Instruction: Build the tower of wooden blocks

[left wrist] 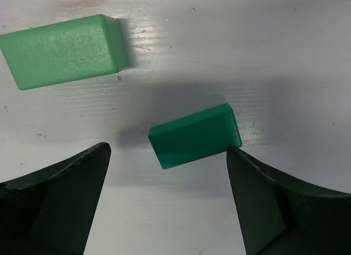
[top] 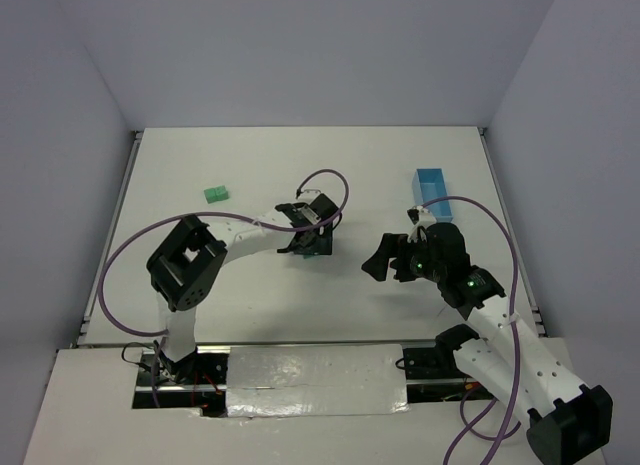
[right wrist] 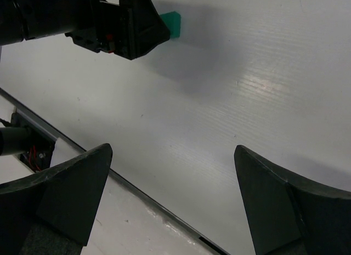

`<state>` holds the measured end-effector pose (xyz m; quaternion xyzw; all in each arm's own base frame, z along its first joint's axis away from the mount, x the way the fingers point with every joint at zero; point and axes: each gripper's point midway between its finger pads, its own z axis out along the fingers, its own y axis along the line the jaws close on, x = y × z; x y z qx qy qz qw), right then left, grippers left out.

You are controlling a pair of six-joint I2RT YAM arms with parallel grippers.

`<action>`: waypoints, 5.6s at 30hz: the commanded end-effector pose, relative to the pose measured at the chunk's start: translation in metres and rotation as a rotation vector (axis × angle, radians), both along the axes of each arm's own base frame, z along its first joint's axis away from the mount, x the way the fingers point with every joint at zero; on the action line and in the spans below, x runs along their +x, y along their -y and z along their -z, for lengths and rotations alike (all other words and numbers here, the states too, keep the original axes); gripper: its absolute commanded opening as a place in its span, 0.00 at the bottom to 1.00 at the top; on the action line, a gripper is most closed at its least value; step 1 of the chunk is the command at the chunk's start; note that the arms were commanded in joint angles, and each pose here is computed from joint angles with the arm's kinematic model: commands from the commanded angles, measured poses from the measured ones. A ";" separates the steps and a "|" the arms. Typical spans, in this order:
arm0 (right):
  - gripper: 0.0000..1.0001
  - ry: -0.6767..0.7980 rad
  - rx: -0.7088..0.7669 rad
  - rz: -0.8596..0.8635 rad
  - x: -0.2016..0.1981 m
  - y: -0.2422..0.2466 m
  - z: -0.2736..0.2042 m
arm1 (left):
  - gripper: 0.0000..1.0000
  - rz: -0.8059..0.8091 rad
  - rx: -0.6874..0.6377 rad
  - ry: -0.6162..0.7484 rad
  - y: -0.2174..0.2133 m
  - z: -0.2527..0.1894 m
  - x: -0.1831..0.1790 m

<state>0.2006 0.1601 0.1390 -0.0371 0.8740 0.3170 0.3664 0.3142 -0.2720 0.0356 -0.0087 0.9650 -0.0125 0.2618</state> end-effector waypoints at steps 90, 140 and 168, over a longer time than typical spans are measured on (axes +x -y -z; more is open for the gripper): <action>1.00 0.046 0.061 -0.070 -0.005 -0.012 -0.010 | 0.35 -0.387 0.012 0.121 -0.307 -0.133 0.194; 1.00 0.046 0.066 -0.083 -0.007 -0.013 -0.009 | 0.50 -0.371 0.068 -0.051 -0.277 -0.052 0.182; 1.00 0.052 0.073 -0.093 -0.009 -0.015 -0.010 | 0.81 -0.379 0.090 -0.066 -0.281 -0.046 0.180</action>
